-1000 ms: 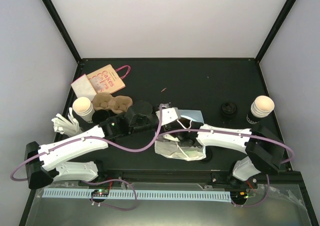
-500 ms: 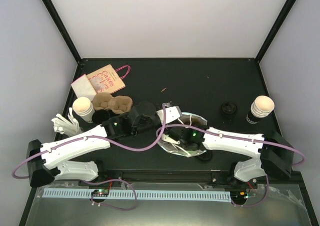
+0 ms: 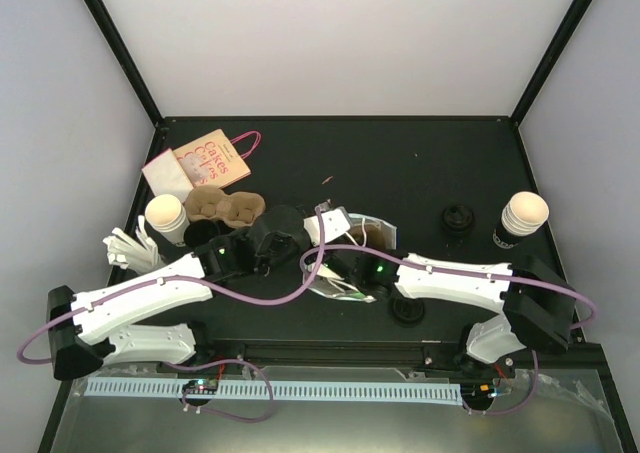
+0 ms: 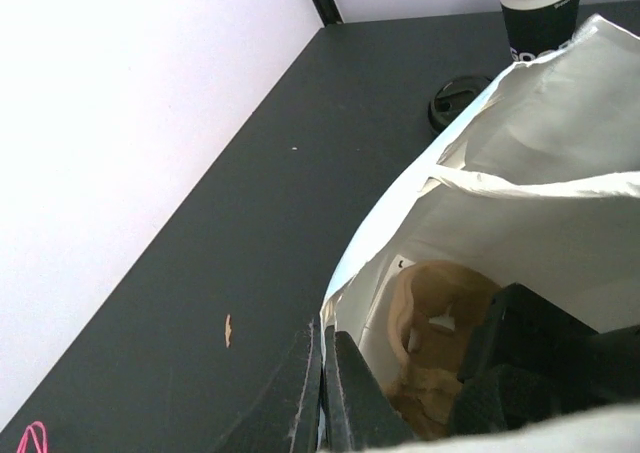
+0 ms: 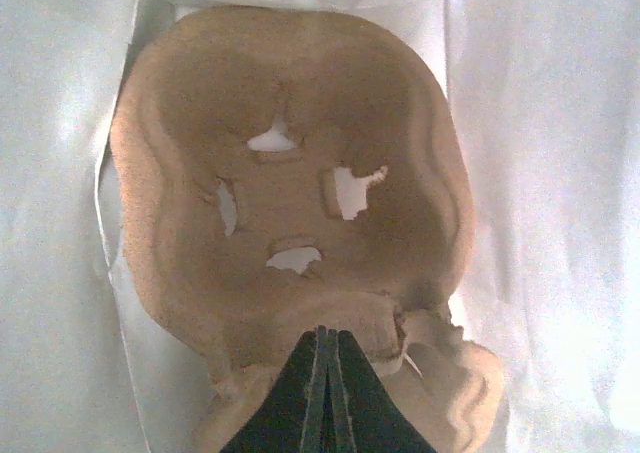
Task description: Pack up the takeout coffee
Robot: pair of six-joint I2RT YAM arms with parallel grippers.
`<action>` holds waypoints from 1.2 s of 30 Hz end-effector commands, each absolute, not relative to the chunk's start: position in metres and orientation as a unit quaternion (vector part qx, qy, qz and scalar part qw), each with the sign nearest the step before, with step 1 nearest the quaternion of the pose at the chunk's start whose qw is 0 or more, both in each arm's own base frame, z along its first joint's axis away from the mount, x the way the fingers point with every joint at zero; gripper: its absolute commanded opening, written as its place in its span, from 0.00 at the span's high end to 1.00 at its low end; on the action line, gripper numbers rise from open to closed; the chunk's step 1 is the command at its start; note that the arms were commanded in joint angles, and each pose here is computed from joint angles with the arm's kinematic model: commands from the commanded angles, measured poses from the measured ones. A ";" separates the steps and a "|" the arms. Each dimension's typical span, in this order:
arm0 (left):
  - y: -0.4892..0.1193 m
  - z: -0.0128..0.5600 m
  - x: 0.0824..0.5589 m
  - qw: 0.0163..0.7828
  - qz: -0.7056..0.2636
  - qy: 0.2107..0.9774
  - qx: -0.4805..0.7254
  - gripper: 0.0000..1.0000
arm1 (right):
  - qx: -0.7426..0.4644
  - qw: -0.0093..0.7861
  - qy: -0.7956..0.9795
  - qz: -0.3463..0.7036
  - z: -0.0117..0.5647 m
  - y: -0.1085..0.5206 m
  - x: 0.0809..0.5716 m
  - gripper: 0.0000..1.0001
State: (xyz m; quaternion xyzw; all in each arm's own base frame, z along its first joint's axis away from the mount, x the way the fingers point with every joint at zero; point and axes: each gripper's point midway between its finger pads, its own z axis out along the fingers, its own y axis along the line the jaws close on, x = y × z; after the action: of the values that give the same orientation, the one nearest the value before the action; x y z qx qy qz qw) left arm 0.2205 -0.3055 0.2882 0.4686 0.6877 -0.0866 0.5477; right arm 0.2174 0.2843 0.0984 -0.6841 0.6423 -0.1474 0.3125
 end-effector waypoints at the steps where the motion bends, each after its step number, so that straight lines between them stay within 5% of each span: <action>1: -0.294 0.275 0.218 0.534 -0.082 0.701 0.467 0.98 | -0.679 0.357 0.624 -0.147 0.127 0.299 0.224 0.99; 12: -0.299 0.270 0.207 0.521 -0.110 0.694 0.485 0.98 | -0.672 0.394 0.591 -0.210 0.146 0.294 0.241 0.99; 27: -0.266 0.345 0.281 0.612 0.001 0.686 0.395 0.98 | -0.646 0.408 0.596 -0.246 0.174 0.301 0.298 0.99; 36: -0.265 0.339 0.290 0.606 -0.015 0.688 0.399 0.98 | -0.686 0.408 0.556 -0.232 0.163 0.317 0.299 0.99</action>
State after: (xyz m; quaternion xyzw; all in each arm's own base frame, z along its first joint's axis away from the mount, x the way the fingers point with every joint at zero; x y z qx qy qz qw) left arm 0.2931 -0.2609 0.3086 0.4089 0.7130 0.0135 0.5695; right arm 0.3036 0.3060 0.1629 -0.6696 0.5743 -0.2485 0.3999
